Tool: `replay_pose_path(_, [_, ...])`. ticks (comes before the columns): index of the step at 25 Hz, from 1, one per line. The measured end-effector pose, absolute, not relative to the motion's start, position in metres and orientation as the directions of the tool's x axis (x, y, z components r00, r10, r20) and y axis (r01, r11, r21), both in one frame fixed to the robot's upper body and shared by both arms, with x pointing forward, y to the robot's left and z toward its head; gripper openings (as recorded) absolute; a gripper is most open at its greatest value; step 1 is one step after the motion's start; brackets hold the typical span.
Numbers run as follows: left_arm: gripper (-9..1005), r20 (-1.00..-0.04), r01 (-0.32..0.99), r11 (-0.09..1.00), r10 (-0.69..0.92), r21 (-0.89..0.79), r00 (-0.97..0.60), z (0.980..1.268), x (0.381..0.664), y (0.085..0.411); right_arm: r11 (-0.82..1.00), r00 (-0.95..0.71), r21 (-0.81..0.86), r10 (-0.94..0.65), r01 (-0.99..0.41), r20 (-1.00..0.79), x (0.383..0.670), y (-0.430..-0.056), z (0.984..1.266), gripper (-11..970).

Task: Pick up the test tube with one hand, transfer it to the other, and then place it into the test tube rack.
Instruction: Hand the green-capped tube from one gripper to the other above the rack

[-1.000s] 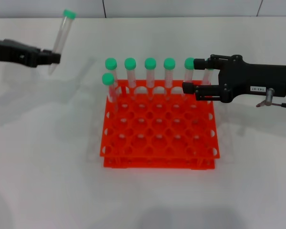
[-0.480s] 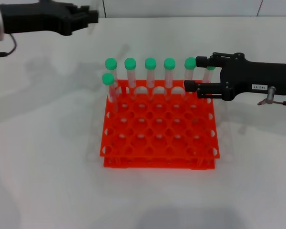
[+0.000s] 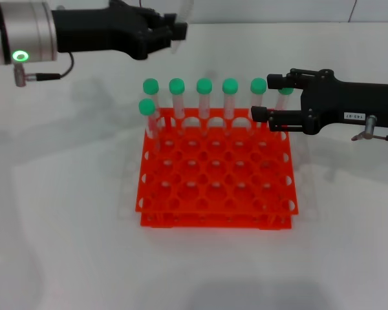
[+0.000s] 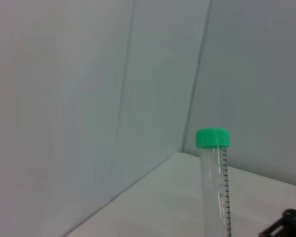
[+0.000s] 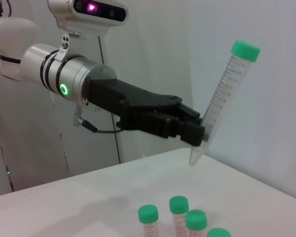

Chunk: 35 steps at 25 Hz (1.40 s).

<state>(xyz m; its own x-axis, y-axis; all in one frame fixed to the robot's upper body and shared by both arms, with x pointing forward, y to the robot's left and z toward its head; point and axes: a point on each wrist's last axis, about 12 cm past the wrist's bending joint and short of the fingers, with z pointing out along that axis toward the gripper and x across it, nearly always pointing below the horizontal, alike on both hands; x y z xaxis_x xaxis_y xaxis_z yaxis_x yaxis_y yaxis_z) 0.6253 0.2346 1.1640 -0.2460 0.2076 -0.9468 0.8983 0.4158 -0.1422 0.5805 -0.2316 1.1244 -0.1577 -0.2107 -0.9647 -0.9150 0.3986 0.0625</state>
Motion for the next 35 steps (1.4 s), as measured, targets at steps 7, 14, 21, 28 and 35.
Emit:
replay_pose_path(7, [185, -0.954, 0.933, 0.337, 0.217, -0.127, -0.208, 1.160, 0.615, 0.226, 0.397, -0.155, 0.060, -0.211, -0.916, -0.965, 0.580, -0.232, 1.125, 767])
replay_pose_path(14, [185, -0.959, 0.949, 0.285, 0.200, -0.138, -0.199, 1.152, 0.607, 0.224, 0.391, -0.157, 0.064, -0.210, -0.918, -0.965, 0.577, -0.233, 1.124, 766])
replay_pose_path(21, [185, -0.941, 0.963, 0.223, 0.267, -0.152, -0.210, 1.146, 0.602, 0.216, 0.386, -0.160, 0.069, -0.208, -0.920, -0.965, 0.575, -0.234, 1.123, 766])
replay_pose_path(28, [185, -0.924, 0.965, 0.208, 0.310, -0.162, -0.222, 1.143, 0.601, 0.216, 0.388, -0.156, 0.065, -0.208, -0.919, -0.966, 0.574, -0.235, 1.123, 767])
replay_pose_path(35, [185, -0.918, 0.963, 0.214, 0.323, -0.165, -0.229, 1.140, 0.600, 0.218, 0.387, -0.147, 0.057, -0.209, -0.920, -0.967, 0.574, -0.236, 1.125, 767])
